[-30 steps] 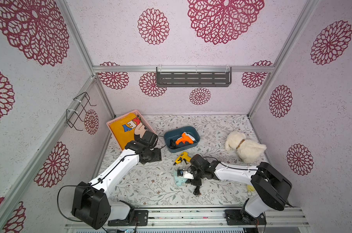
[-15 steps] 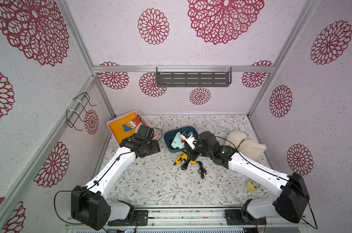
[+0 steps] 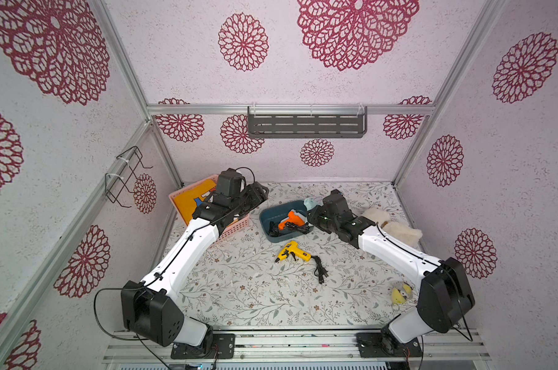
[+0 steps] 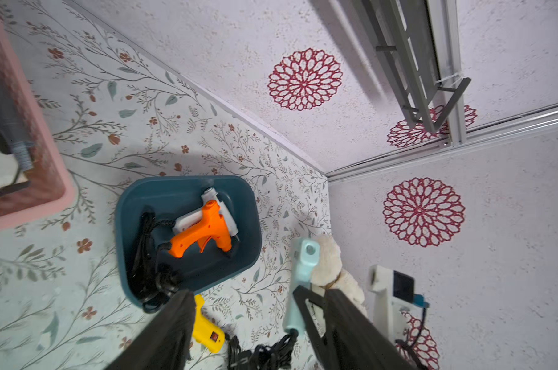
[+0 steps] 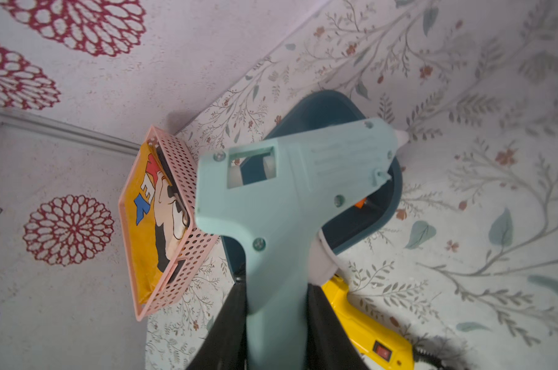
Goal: Put the hot melt glue gun into the storage box
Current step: Place the hot melt adhesive gun in the storage box, then adjust the hot melt adhesive gun at the center of the board, then pick up the hot melt adhesive gun from the center of the board.
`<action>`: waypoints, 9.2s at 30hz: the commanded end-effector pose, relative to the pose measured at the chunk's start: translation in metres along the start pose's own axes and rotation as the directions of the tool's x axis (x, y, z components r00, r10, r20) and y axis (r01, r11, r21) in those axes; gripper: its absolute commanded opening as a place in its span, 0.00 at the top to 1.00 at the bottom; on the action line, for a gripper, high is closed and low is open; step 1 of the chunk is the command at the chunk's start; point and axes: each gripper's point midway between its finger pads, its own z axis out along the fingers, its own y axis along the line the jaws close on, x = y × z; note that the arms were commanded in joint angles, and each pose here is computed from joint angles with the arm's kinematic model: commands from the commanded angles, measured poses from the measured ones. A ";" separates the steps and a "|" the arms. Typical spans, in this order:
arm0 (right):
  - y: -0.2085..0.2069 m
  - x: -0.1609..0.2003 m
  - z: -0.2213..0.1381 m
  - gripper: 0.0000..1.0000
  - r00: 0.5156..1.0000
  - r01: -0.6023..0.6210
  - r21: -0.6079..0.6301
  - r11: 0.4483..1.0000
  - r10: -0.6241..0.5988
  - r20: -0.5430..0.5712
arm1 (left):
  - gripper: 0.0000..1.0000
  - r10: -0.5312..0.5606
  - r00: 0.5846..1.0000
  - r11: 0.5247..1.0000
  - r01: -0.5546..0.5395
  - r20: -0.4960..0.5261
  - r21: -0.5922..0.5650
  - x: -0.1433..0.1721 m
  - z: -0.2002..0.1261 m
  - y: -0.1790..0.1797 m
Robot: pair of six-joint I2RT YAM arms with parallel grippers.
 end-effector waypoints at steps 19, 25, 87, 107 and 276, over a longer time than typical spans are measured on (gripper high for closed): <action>0.036 -0.029 0.044 1.00 0.917 -0.397 0.033 0.917 0.395 0.063 | 0.30 -0.040 0.998 0.999 0.039 -0.051 -0.003 0.023 -0.001 0.006; 0.041 -0.023 0.071 1.00 0.914 -0.405 0.075 0.911 0.401 0.061 | 0.30 -0.054 0.998 0.997 0.052 -0.029 -0.057 0.018 -0.023 0.027; 0.014 0.010 0.107 0.29 0.940 -0.323 0.402 0.857 0.341 0.029 | 0.30 -0.123 0.992 0.986 0.122 -0.003 -0.114 0.007 -0.040 0.073; 0.080 -0.083 0.020 0.21 0.926 0.271 0.236 0.933 -0.319 0.202 | 0.30 -0.011 0.997 0.980 -0.006 -0.081 -0.200 0.016 -0.035 0.072; 0.045 0.155 0.015 1.00 -0.046 0.901 -0.409 -0.147 -0.968 0.246 | 0.27 0.074 0.927 0.859 -0.247 -0.369 -0.449 0.098 -0.062 0.144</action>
